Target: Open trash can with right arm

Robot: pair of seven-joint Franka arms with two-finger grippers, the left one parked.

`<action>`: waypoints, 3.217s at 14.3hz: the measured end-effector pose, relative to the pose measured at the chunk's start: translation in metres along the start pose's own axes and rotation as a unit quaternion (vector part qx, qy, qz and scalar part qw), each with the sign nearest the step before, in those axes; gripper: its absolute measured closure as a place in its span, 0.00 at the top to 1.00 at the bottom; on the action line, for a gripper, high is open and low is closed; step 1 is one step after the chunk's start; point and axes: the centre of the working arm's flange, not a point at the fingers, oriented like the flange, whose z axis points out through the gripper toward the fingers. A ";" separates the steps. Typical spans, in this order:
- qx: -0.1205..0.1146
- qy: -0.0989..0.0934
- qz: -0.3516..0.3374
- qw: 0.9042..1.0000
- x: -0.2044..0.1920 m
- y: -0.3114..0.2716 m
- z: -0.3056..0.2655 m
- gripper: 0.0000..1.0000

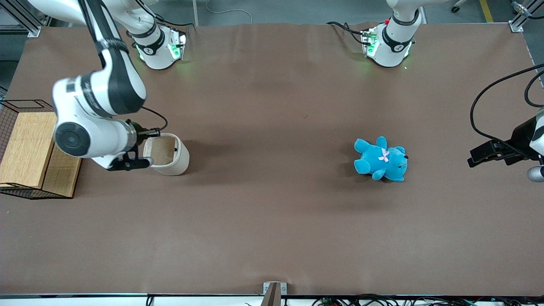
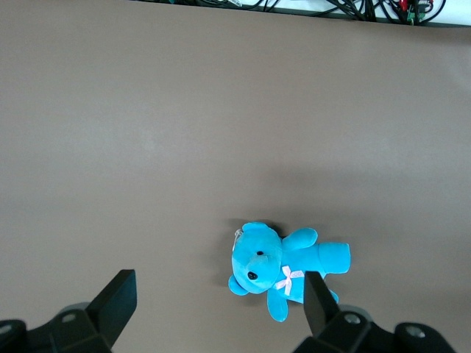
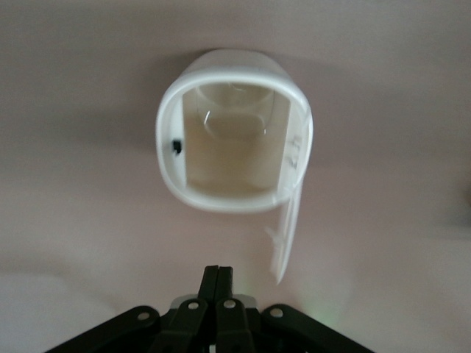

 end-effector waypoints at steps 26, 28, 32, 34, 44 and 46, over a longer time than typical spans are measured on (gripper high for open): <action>0.034 0.217 0.069 0.973 -0.065 0.109 -0.198 1.00; 0.033 0.252 0.043 0.966 -0.075 0.122 -0.213 1.00; 0.028 0.286 0.031 0.957 -0.080 0.141 -0.213 1.00; 0.029 0.279 0.030 0.959 -0.081 0.139 -0.204 1.00; 0.031 0.257 0.035 0.965 -0.075 0.144 -0.183 1.00; 0.032 0.249 0.036 0.967 -0.072 0.145 -0.176 1.00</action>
